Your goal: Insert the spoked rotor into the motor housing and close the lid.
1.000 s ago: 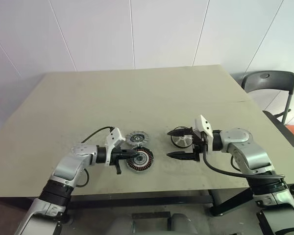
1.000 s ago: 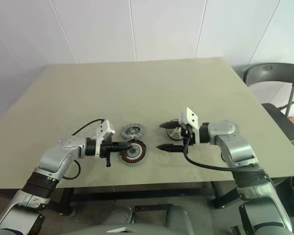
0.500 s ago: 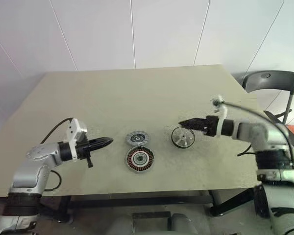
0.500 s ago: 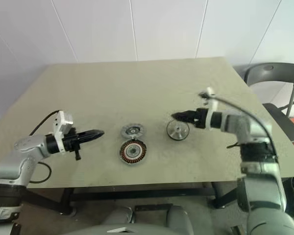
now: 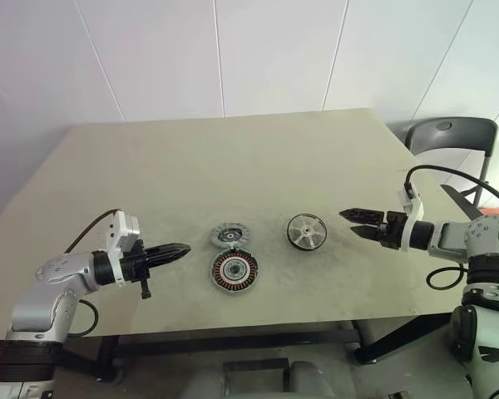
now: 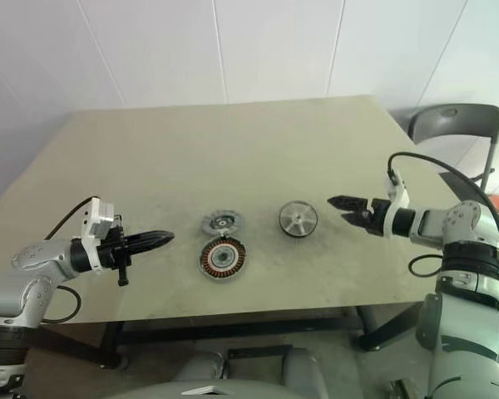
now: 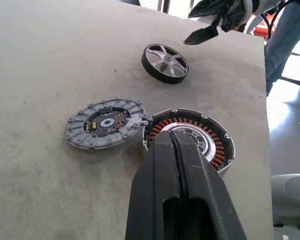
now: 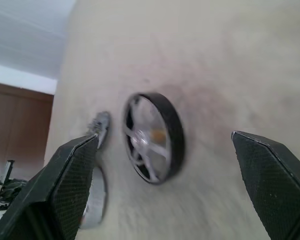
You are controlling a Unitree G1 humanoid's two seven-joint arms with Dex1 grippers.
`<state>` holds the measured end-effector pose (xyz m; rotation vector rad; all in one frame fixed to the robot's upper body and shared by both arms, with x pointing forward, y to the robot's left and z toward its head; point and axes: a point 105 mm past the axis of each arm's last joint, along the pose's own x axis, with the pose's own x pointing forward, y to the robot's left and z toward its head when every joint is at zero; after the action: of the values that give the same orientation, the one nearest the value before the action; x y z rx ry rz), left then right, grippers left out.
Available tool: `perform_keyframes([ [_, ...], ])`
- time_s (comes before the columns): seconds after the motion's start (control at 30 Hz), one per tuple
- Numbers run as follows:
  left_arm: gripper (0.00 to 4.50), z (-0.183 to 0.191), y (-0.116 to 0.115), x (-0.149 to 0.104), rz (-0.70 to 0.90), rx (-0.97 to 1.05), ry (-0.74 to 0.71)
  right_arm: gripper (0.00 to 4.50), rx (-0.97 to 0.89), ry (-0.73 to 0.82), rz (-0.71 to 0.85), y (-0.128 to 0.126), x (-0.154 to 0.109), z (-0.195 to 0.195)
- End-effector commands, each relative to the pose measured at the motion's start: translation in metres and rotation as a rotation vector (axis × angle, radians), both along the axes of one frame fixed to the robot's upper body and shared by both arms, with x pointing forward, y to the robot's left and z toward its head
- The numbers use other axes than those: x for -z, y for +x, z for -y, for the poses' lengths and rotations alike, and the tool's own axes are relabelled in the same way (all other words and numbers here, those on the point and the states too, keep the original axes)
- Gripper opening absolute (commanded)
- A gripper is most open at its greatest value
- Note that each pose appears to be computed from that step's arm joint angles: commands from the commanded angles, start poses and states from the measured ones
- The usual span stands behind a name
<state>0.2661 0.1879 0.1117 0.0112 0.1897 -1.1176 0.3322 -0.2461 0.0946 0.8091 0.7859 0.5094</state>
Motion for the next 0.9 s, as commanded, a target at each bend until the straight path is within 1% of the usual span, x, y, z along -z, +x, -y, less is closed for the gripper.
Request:
perform_keyframes([
  [0.03,0.02,-0.004,-0.001,-0.012,0.037,0.001,-0.002,4.5,-0.031,0.017,0.025,-0.001,-0.005,-0.006],
  [0.17,0.02,-0.002,-0.007,-0.007,0.025,0.004,-0.011,4.5,-0.063,0.014,0.003,-0.003,0.007,-0.018],
  [0.37,0.02,0.003,-0.012,-0.005,0.017,0.006,-0.023,4.5,-0.101,0.064,-0.012,0.001,0.016,-0.043],
  [0.9,0.02,0.002,-0.012,-0.002,0.023,0.0,-0.024,4.5,-0.146,0.113,-0.007,0.009,0.017,-0.078],
])
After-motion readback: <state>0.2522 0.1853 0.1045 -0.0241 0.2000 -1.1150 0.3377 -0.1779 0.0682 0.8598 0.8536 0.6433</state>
